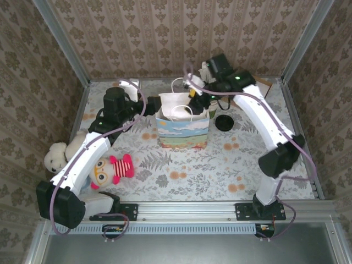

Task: Pack the takeout coffee

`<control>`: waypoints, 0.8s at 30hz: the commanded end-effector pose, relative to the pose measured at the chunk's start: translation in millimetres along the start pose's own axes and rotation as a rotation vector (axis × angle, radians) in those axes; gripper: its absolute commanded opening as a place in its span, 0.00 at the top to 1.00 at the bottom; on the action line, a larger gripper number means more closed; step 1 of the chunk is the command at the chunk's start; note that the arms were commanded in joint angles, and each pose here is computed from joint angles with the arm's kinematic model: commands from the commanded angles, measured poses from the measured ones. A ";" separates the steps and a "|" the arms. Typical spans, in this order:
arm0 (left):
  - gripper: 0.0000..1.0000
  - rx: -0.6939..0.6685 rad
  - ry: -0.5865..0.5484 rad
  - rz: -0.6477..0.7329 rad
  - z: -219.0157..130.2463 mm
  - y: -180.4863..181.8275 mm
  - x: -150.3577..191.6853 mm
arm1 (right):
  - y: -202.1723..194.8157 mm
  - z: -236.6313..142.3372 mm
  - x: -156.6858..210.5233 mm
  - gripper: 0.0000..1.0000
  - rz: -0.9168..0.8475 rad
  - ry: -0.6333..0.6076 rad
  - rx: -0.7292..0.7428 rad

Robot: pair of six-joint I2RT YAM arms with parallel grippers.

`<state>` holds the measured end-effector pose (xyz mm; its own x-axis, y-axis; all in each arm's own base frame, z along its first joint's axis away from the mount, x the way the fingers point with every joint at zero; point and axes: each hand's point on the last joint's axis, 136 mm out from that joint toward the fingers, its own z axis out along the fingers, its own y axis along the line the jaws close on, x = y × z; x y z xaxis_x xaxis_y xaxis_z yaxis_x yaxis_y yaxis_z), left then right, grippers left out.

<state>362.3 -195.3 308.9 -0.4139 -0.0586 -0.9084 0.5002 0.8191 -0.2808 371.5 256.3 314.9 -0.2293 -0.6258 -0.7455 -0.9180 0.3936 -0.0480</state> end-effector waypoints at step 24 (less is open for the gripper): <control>0.34 0.161 0.167 -0.174 6.9 -35.5 40.1 | -45.5 3.3 29.2 0.93 -0.037 0.122 0.171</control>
<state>338.9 -223.3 289.7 -0.5552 -0.0647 -0.8292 0.5406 0.7296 -0.4189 419.7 225.8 281.8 -0.2719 -0.6915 -0.6693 -0.8513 0.4972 -0.1679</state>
